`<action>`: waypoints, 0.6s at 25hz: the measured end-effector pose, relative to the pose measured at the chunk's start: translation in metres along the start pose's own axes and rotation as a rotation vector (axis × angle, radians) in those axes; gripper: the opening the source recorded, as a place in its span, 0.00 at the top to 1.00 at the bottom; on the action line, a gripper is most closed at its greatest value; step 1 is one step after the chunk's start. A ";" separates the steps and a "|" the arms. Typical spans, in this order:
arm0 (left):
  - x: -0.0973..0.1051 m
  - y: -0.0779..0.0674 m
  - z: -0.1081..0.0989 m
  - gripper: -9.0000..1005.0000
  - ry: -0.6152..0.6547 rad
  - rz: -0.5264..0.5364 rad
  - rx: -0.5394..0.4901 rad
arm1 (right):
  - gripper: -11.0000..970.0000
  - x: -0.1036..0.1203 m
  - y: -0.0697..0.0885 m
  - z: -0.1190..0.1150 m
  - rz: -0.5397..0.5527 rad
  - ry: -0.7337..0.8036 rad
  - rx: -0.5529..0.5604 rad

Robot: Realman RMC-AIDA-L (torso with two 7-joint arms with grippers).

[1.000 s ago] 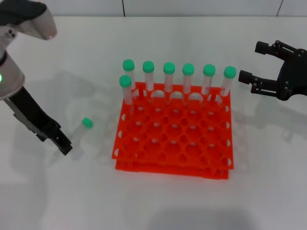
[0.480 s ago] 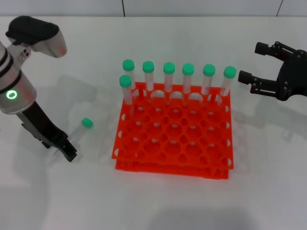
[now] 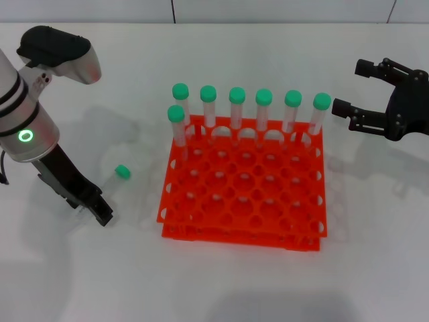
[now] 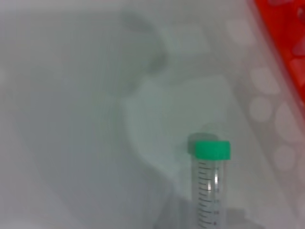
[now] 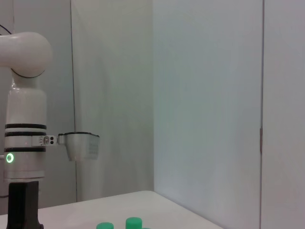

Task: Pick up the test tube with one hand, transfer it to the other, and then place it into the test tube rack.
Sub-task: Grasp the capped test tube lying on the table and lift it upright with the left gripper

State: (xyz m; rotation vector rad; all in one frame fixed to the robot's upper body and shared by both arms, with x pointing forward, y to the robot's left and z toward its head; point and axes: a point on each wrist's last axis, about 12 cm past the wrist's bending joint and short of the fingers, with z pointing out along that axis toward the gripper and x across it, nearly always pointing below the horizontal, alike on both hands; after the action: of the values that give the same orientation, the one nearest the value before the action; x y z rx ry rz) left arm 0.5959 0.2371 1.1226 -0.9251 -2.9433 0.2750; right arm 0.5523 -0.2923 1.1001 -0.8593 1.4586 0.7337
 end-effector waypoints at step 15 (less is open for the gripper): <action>-0.004 -0.007 -0.002 0.51 0.036 0.006 0.001 | 0.10 0.000 0.000 -0.001 0.002 0.001 0.001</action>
State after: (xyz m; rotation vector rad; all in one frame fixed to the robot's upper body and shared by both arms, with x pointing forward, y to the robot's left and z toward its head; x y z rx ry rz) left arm 0.5950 0.2295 1.1264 -0.9290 -2.9084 0.2575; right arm 0.5518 -0.2927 1.0997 -0.8575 1.4607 0.7341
